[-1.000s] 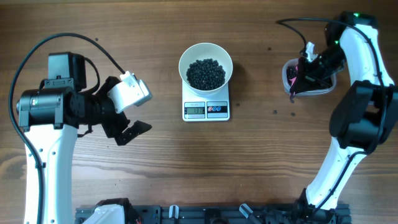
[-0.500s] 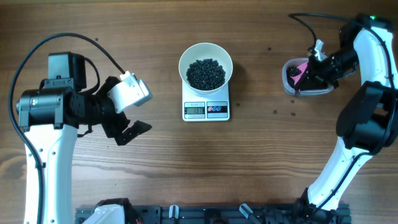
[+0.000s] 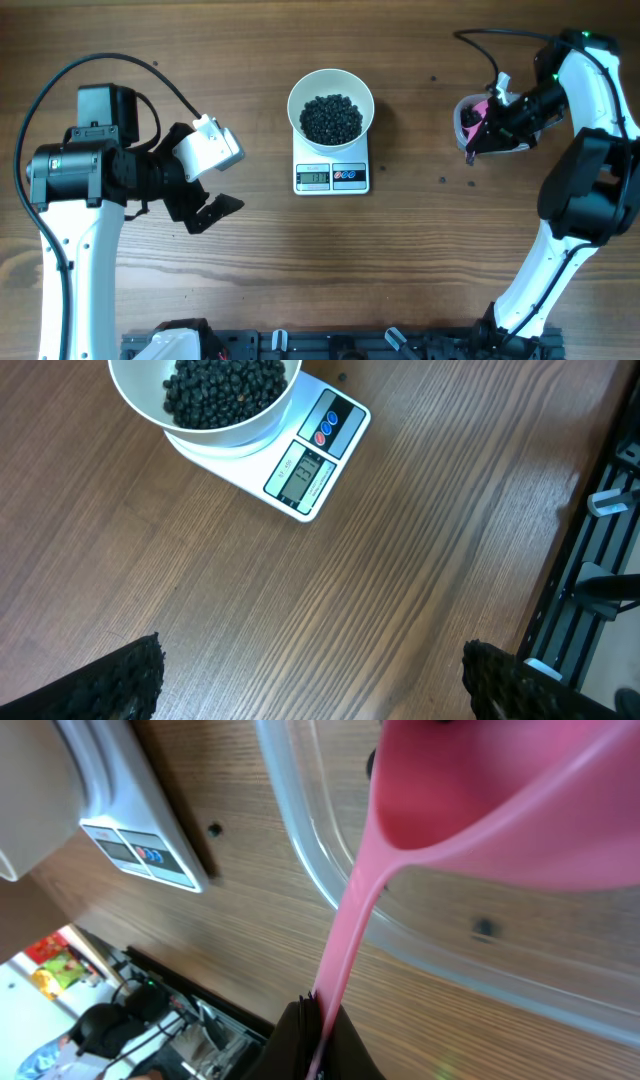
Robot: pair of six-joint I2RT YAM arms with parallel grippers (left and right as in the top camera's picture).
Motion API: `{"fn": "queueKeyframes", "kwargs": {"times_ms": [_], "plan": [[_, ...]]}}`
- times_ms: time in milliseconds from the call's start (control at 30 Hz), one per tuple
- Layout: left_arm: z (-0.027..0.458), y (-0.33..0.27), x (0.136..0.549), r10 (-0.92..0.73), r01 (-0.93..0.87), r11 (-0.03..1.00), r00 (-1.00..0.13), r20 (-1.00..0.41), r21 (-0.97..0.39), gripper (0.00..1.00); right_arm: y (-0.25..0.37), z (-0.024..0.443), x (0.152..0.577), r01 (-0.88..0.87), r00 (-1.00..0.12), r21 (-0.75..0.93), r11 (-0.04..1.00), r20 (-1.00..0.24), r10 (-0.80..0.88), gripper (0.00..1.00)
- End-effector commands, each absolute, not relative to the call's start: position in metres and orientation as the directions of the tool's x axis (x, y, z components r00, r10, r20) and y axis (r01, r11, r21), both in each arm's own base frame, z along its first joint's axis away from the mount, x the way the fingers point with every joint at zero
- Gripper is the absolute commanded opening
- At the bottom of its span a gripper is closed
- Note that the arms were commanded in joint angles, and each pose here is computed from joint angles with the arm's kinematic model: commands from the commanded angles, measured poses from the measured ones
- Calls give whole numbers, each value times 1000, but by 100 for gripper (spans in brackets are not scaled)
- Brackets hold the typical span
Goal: Scoop item into bowl and weigh 150g on scale
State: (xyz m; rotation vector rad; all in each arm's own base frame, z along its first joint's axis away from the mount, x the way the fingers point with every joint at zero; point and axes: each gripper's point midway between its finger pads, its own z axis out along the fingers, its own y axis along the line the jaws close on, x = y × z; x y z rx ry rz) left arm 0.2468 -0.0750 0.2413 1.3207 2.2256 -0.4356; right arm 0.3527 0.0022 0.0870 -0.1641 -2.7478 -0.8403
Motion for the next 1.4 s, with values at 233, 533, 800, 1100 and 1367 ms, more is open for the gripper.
{"fn": "queueKeyframes", "kwargs": {"times_ms": [233,533,800,1100,1367], "plan": [[251,-77,248,714,888,459,-359,-601,16,100,4,100,362,108,-985,620,777,175,-2,4],[251,-77,248,714,888,459,-359,-601,15,100,-19,108,365,71,-996,692,718,87,15,4],[251,-77,248,714,888,459,-359,-601,16,100,-45,109,362,89,-996,695,714,64,62,4],[251,-77,248,714,888,459,-359,-601,15,100,-53,118,362,108,-993,698,708,49,104,4],[251,-77,248,714,888,459,-359,-601,15,100,-54,157,358,110,-988,657,746,-12,156,4]]}}
